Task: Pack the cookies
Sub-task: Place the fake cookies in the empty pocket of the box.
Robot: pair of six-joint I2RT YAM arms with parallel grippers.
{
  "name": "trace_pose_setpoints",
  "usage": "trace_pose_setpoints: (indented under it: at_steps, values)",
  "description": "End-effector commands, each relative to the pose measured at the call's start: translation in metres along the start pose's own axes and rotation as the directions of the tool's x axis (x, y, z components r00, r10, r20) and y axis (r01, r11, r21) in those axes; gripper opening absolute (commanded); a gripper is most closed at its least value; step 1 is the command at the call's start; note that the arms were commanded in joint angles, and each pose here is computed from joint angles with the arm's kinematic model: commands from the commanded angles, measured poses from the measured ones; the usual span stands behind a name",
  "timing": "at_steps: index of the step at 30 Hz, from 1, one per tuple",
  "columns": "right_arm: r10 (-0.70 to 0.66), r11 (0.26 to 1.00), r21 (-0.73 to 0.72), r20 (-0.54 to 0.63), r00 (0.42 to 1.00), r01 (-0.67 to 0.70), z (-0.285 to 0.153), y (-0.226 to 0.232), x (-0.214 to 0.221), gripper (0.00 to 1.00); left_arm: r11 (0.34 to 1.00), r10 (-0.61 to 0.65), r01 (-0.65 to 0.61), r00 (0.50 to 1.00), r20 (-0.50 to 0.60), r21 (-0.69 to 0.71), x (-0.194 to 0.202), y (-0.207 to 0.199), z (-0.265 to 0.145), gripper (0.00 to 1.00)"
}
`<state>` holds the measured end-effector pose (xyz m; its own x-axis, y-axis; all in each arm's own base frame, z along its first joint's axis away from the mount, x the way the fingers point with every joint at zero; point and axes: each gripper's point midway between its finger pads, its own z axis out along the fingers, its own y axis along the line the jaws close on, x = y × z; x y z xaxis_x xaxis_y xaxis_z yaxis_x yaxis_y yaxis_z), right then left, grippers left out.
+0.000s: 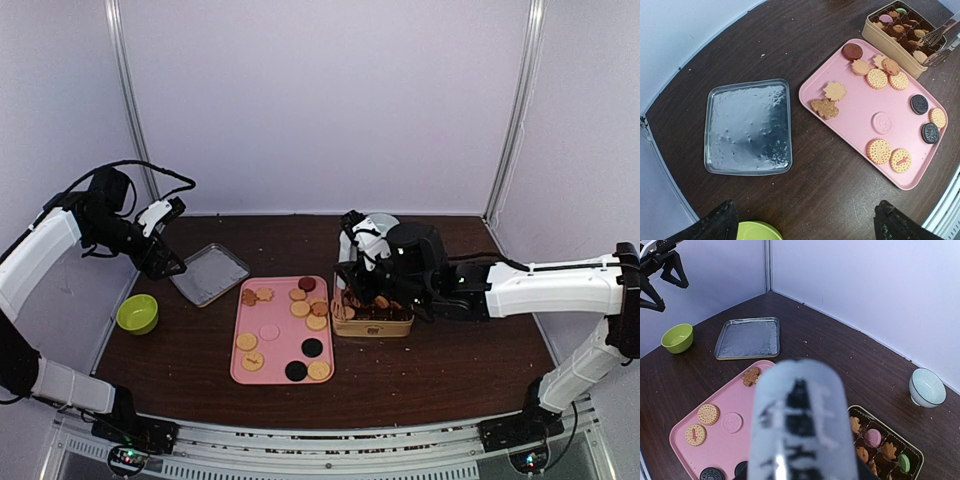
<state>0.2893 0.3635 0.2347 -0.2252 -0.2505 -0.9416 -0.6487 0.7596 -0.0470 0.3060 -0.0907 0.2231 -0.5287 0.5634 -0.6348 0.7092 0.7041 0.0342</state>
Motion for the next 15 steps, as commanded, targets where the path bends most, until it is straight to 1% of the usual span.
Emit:
trace_pose_setpoints:
  at_steps: [1,4,7,15]
  values:
    - [0.022,1.000,0.019,0.059,0.998,-0.023,-0.003,-0.005,-0.023,0.44,1.000,-0.003,0.003,1.000,0.030,0.005,-0.008,0.000,-0.005,0.97]
    - [0.018,1.000,0.020,0.065,0.998,-0.019,-0.004,-0.005,-0.027,0.44,1.000,-0.001,0.000,0.999,0.033,0.006,-0.009,0.000,-0.006,0.97]
    - [0.019,0.999,0.024,0.080,0.997,-0.021,-0.005,-0.007,-0.033,0.42,1.000,0.000,0.000,0.999,0.034,0.004,-0.009,0.000,-0.007,0.97]
    - [0.033,0.999,0.039,0.124,0.992,-0.038,-0.007,-0.015,-0.047,0.31,1.000,0.003,-0.002,0.999,0.036,-0.004,-0.010,0.001,-0.009,0.97]
